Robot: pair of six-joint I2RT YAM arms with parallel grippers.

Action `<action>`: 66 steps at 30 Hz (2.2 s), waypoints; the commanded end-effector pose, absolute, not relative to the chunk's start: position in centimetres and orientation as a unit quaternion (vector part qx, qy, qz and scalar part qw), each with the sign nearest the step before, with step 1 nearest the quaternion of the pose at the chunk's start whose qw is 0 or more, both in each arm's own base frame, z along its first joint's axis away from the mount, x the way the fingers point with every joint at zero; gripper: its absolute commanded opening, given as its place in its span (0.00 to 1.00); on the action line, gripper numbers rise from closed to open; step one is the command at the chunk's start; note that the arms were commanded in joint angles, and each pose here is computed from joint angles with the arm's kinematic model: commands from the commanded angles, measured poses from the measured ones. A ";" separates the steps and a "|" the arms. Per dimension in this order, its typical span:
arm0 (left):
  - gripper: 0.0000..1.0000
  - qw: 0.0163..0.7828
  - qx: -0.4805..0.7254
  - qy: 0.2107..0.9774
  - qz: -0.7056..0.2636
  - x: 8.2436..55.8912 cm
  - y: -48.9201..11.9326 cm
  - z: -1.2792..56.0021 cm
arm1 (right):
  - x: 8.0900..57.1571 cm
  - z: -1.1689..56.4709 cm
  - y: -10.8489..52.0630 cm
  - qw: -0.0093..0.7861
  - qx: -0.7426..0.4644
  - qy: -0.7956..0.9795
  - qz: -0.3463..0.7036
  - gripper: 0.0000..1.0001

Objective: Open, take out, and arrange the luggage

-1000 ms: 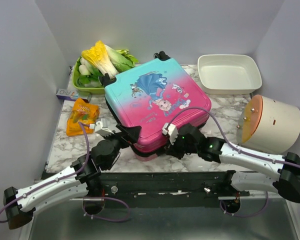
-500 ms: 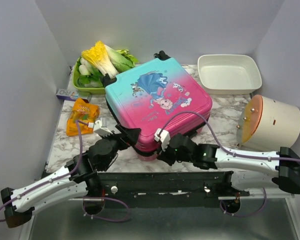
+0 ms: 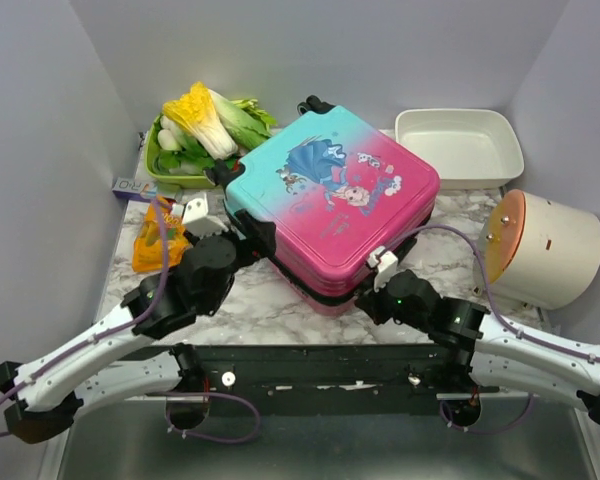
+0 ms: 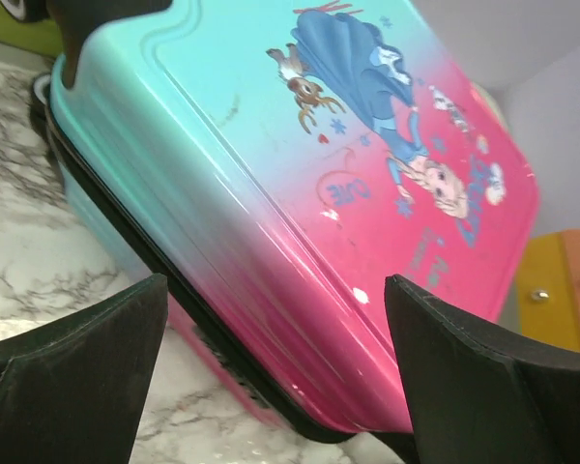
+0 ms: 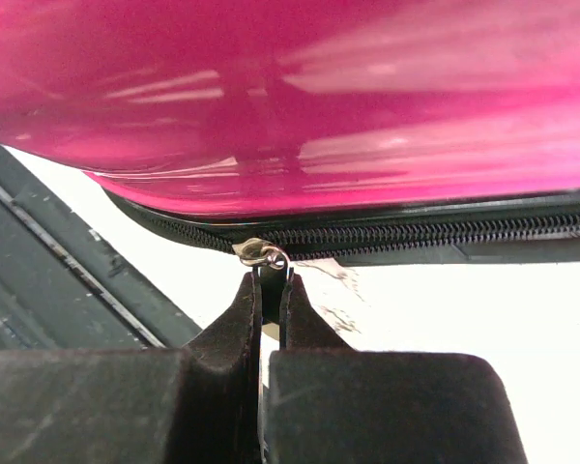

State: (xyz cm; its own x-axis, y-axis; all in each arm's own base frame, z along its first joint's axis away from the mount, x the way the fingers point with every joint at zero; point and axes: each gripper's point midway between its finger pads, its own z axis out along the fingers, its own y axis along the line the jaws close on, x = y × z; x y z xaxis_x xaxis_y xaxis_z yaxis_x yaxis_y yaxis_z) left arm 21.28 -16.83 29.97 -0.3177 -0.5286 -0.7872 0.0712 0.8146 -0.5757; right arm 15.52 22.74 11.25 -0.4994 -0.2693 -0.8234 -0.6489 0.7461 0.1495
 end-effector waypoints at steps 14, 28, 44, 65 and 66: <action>0.99 0.581 -0.036 0.804 -0.118 41.9 -12.6 36.5 | 18.1 13.8 19.9 0.490 -0.174 0.828 0.210 0.01; 0.99 0.441 0.058 0.869 -0.217 49.6 -16.6 24.9 | 17.8 13.4 19.6 0.485 -0.164 0.831 0.218 0.01; 0.99 0.409 0.024 0.873 -0.264 37.5 -15.4 17.6 | 19.2 15.6 18.7 0.523 -0.166 0.816 0.182 0.01; 0.99 0.417 -0.023 0.846 -0.332 23.5 -19.4 17.7 | 29.5 22.6 16.8 0.616 -0.253 0.736 0.123 0.01; 0.99 0.416 -0.025 0.846 -0.332 23.1 -19.2 17.8 | 30.0 23.8 16.7 0.626 -0.256 0.728 0.117 0.01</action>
State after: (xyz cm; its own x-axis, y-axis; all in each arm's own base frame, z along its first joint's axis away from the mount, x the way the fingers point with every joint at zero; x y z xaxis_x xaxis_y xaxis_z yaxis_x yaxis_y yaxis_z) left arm 30.94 -15.07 24.63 -0.2934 -0.3533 -0.8883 0.2503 0.8684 -0.4280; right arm 24.28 10.22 11.02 -0.5220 -0.3222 -0.7898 -0.3497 0.9253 -0.1463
